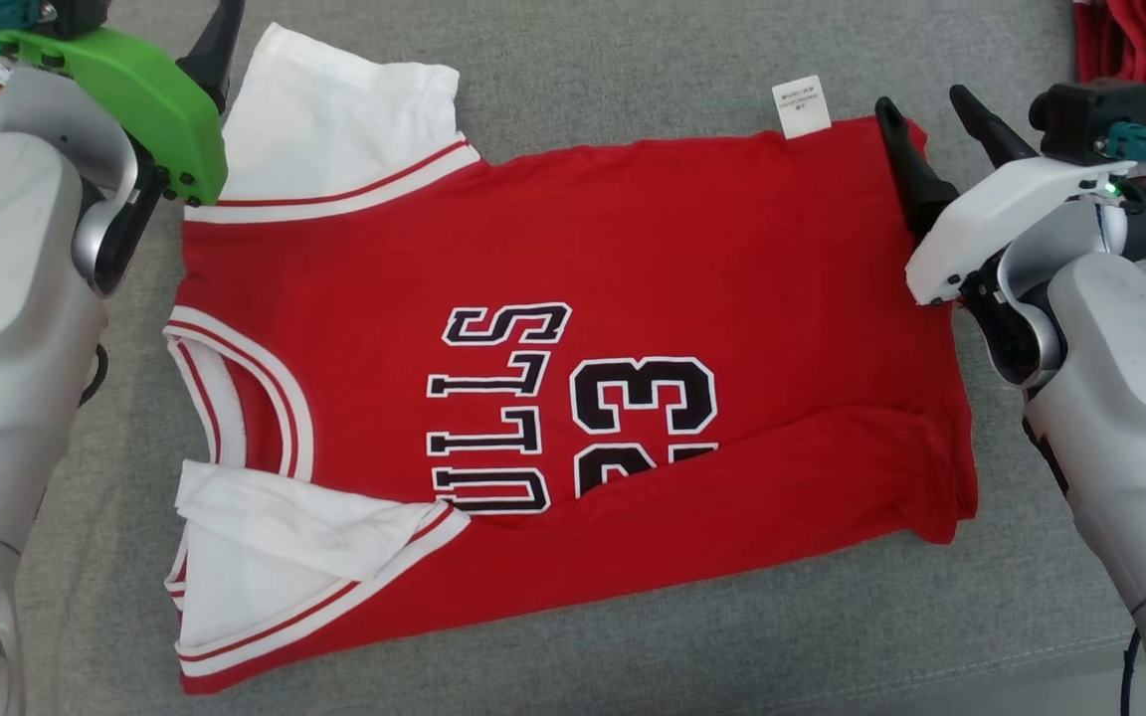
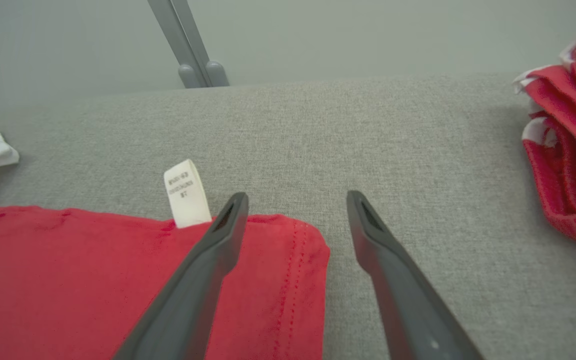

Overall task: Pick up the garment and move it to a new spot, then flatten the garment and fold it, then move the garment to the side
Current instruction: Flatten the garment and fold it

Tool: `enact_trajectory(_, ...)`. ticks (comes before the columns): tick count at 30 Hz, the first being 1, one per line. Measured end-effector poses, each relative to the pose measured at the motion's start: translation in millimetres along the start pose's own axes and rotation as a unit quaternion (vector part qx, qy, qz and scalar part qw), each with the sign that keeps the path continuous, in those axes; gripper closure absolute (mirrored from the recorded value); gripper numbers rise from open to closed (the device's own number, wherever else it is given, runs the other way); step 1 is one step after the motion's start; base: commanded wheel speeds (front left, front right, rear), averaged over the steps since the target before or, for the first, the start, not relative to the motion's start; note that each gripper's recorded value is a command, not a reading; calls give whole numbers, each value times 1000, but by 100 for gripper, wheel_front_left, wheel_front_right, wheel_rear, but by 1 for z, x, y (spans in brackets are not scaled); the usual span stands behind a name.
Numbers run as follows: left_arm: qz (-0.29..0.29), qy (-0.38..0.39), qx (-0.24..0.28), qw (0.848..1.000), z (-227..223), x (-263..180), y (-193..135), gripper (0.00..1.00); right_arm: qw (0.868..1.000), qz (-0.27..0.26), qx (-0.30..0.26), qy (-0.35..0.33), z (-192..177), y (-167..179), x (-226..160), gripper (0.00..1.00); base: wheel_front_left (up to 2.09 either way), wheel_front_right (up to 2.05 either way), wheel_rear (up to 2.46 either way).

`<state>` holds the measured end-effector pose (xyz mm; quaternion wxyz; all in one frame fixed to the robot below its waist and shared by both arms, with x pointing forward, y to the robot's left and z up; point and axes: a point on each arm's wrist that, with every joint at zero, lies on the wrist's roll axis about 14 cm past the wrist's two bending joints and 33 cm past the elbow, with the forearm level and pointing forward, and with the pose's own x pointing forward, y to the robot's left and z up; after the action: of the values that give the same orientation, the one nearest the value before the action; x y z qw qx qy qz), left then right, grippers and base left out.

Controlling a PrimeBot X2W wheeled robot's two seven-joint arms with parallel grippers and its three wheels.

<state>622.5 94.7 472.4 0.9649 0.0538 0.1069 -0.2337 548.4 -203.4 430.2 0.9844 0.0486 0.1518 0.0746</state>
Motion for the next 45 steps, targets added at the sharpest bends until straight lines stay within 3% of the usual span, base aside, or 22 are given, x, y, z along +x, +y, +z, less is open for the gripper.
enact_trajectory(8,-18,70,-26,997,-49,28,-10,0,999,-2,15,43,-33,0,11,0,0,0,0)
enact_trajectory(17,-37,141,-40,988,-94,37,-24,0,999,-3,18,49,-41,-3,17,0,0,0,0)
enact_trajectory(30,-15,162,-48,985,-109,43,-7,0,997,6,16,69,-48,0,23,0,0,0,0)
enact_trajectory(31,-14,166,-54,985,-110,43,-8,9,997,7,17,73,-49,0,23,18,0,0,0)
enact_trajectory(32,-16,170,-56,984,-112,43,-10,58,997,8,19,76,-49,1,23,54,0,0,0)
enact_trajectory(33,-18,171,-56,983,-112,43,-12,100,997,9,19,78,-50,1,23,81,0,0,0)
enact_trajectory(34,-19,171,-56,983,-111,43,-12,100,997,11,20,79,-50,2,23,100,0,0,0)
enact_trajectory(45,3,82,-63,995,-68,37,4,100,998,21,10,50,-35,5,25,100,0,0,0)
